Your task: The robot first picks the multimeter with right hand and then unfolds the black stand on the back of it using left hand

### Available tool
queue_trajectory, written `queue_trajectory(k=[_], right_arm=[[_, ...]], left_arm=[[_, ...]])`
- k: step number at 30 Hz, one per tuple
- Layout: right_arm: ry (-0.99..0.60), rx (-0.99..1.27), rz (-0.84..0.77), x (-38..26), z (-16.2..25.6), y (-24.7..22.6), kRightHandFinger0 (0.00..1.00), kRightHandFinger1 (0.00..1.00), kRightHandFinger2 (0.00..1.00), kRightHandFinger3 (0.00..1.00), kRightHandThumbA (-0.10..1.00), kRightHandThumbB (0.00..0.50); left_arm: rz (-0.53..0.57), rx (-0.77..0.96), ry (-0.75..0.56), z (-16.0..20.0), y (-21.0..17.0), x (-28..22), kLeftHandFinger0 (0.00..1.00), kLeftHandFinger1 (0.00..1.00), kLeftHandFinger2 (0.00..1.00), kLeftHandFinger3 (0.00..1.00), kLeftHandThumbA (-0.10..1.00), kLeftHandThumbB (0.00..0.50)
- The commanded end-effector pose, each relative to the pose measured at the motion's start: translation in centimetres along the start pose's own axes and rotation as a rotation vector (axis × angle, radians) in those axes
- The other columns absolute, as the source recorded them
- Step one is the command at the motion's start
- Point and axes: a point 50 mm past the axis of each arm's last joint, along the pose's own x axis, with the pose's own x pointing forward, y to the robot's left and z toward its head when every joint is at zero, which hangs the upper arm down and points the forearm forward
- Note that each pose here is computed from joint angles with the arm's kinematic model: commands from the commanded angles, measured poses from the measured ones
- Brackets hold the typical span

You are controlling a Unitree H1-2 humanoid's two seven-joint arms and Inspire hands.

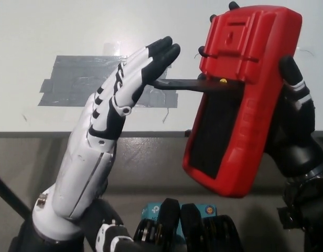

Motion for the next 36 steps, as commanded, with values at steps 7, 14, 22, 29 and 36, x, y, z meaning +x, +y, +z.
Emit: queue_trajectory(k=[7,14,22,29,36], right_arm=[[-0.093,-0.022,0.093,-0.1,1.4,2.5,0.0,0.1,0.41,0.07,-0.1,0.166],[-0.117,0.003,0.131,-0.1,1.7,2.8,0.0,0.11,0.46,0.12,-0.1,0.126],[-0.137,0.019,0.108,0.3,1.9,3.0,0.0,0.05,0.38,0.34,-0.1,0.179],[-0.187,0.045,0.027,0.4,1.7,4.4,0.0,0.01,0.34,0.48,-0.1,0.209],[-0.271,0.165,0.054,0.5,1.1,6.7,0.0,0.09,0.5,0.53,-0.1,0.127]], left_arm=[[-0.014,0.135,-0.04,0.6,0.5,0.5,1.0,0.77,0.89,1.0,1.0,0.5],[-0.008,0.15,-0.062,0.4,0.5,0.1,1.0,0.56,0.69,1.0,1.0,0.5],[-0.005,0.054,-0.031,1.0,0.4,-0.4,1.0,0.38,0.58,1.0,1.0,0.5],[0.0,0.019,-0.006,1.3,-0.4,-1.0,1.0,0.39,0.55,1.0,1.0,0.5],[0.01,0.092,-0.023,1.6,-1.4,-1.7,1.0,0.48,0.62,1.0,1.0,0.459]])
